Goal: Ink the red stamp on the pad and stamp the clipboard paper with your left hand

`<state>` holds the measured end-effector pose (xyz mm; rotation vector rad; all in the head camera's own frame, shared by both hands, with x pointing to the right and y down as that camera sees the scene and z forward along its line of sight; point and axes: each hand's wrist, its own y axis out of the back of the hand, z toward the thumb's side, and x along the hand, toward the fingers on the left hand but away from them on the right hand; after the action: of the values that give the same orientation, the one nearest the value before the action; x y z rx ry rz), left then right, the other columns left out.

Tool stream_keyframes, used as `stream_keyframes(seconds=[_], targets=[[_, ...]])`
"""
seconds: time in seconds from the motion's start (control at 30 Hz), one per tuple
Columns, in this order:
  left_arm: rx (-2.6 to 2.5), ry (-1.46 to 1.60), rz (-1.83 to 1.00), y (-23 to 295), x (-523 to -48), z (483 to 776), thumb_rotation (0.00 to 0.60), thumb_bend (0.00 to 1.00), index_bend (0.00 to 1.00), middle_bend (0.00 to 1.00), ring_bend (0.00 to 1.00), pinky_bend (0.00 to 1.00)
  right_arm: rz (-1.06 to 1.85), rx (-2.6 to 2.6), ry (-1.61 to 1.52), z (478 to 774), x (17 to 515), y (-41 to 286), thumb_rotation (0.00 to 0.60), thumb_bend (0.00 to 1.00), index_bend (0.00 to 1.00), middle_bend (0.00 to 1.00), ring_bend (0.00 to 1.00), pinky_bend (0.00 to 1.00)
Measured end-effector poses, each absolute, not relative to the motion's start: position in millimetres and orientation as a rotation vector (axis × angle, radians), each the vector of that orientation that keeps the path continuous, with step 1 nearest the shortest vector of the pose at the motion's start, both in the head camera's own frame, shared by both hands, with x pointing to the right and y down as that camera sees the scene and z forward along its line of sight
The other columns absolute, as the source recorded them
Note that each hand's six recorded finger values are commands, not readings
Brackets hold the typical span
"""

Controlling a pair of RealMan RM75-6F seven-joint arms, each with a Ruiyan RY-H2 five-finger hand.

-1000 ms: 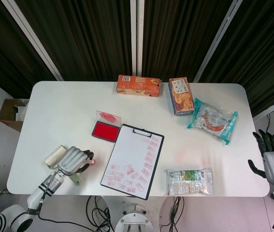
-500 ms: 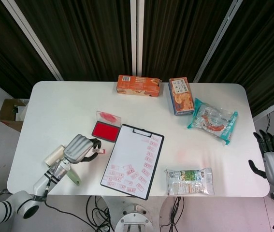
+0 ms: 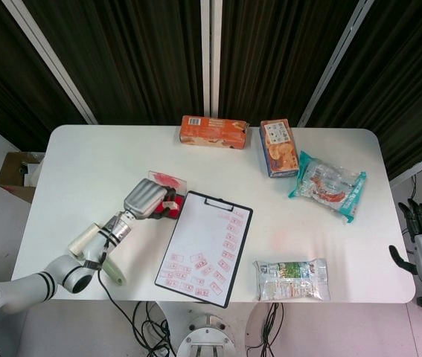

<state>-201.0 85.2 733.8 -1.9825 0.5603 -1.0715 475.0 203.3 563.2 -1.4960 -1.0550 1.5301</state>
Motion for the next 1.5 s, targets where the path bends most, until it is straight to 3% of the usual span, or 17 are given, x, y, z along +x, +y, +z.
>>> stream_keyframes(seconds=[0.4, 1.1, 1.5], targets=[[-1.973, 0.602, -1.132, 66, -212, 750, 0.600, 0.43, 0.66, 0.67, 1.00, 1.00, 1.531, -1.497, -1.065, 561, 477, 203, 0.600, 0.24, 0.00, 0.00, 0.00, 0.00], [-1.991, 0.550, -1.217, 73, -216, 780, 0.600, 0.44, 0.66, 0.68, 1.00, 1.00, 1.557, -1.505, -1.054, 567, 480, 206, 0.600, 0.25, 0.00, 0.00, 0.00, 0.00], [-1.999, 0.574, -1.201, 71, -214, 779, 0.600, 0.44, 0.67, 0.69, 1.00, 1.00, 1.558, -1.504, -1.056, 567, 481, 205, 0.600, 0.25, 0.00, 0.00, 0.00, 0.00]])
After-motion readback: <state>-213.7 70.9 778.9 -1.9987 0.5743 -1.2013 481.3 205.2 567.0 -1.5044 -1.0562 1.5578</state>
